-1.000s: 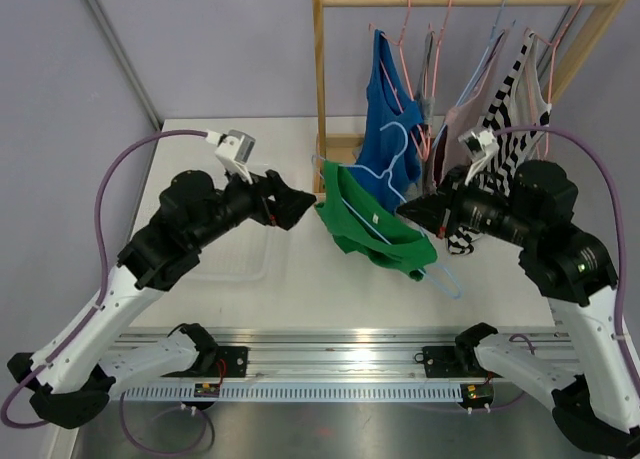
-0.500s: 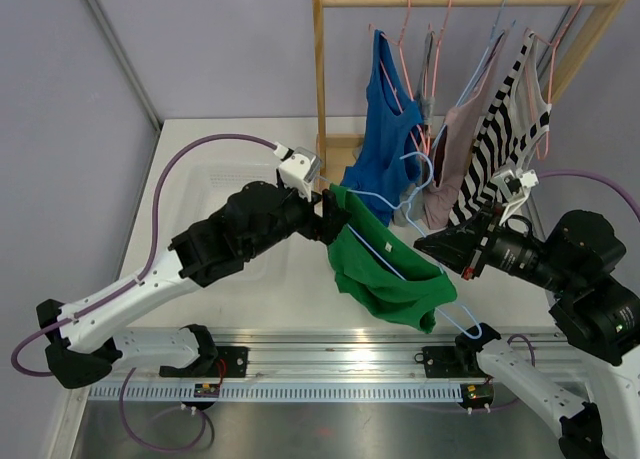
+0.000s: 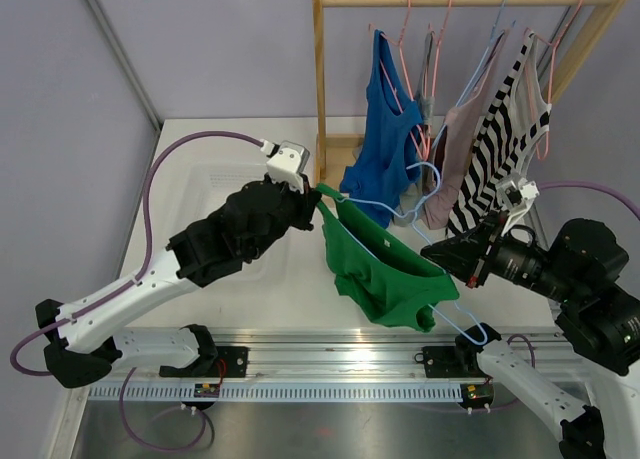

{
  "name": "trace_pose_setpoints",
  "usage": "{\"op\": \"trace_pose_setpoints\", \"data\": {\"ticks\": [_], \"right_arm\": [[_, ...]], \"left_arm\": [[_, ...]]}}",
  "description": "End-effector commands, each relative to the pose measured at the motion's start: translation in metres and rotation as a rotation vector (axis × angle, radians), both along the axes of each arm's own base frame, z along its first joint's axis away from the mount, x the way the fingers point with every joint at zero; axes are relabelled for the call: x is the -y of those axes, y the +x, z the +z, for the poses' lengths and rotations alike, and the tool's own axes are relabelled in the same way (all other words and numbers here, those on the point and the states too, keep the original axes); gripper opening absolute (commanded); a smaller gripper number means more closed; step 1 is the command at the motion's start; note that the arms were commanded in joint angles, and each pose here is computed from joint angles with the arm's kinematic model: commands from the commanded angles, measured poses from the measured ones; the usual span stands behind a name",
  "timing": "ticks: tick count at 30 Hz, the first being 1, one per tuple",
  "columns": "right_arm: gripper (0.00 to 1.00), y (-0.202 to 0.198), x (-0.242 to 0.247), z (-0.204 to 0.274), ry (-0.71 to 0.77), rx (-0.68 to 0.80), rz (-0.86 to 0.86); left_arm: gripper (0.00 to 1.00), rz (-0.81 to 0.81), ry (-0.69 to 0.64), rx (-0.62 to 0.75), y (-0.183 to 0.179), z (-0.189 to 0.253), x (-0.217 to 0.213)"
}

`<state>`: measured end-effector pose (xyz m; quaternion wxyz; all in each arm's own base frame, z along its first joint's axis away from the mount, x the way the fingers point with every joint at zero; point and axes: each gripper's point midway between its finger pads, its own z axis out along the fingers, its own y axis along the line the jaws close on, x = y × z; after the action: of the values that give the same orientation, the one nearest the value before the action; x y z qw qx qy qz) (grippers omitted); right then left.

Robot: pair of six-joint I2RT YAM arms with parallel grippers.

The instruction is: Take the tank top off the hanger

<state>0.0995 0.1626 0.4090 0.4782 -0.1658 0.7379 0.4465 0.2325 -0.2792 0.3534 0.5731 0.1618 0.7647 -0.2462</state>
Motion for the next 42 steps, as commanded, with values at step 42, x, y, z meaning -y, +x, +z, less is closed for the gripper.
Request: {"op": "trace_pose_setpoints", "data": {"ticks": [42], "right_arm": [[0.00, 0.063, 0.001, 0.124, 0.463, 0.654, -0.192]], "left_arm": [[0.00, -0.045, 0.060, -0.317, -0.051, -0.110, -0.059]]}}
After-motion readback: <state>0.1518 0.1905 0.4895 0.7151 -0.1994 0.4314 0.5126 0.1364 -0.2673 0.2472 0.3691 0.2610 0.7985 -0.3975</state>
